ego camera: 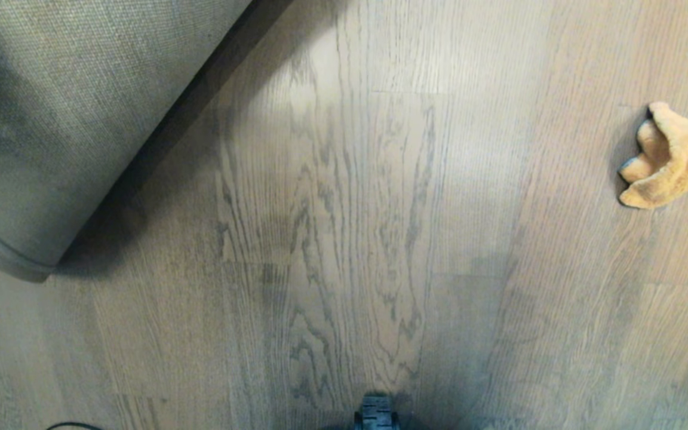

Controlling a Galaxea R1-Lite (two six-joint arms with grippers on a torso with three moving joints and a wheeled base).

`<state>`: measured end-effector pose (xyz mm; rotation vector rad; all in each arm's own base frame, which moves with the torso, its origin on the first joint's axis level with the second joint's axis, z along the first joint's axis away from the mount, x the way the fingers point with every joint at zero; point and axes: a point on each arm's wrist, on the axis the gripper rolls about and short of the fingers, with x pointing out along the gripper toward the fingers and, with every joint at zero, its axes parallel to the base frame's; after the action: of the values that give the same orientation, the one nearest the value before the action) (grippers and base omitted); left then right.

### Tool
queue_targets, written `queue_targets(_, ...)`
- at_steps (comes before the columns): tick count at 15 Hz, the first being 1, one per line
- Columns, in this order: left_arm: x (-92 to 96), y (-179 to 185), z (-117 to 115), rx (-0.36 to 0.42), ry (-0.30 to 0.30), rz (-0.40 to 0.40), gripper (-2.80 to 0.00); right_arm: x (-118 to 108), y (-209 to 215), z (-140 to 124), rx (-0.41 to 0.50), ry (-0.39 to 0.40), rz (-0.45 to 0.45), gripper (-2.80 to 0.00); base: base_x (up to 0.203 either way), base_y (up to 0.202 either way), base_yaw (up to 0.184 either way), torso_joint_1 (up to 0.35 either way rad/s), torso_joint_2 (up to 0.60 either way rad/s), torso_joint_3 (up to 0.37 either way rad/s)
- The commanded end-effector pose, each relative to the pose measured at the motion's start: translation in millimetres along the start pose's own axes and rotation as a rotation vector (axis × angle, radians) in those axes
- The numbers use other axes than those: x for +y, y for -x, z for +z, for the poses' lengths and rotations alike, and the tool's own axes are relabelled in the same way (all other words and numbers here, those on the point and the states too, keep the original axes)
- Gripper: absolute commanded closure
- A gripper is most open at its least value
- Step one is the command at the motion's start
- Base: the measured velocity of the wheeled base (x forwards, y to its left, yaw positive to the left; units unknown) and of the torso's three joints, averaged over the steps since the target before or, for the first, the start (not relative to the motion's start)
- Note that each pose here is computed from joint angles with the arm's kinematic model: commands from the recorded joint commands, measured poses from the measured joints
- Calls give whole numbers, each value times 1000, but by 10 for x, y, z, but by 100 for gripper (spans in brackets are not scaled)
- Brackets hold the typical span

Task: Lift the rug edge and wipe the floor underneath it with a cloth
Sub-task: Pick up the rag

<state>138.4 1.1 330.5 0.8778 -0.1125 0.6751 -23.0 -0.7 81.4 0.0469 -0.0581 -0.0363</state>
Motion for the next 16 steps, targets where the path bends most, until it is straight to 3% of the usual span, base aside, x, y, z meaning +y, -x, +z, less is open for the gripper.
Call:
queue_targets(1, 2, 2, 0, 2, -4, 4, 0, 0, -1, 1, 0, 0, -1, 0, 0, 0, 0, 0, 0, 0)
queue_targets(13, -90, -15, -12, 71, -5, 10, 0, 1, 0, 2, -2, 22, 3, 0, 0, 0, 0, 0, 0, 0)
queue_targets(16, -99, 12, -37, 75, -11, 4, 0, 8, -4, -3, 8, 84, 35, 0, 0, 0, 0, 0, 0, 0)
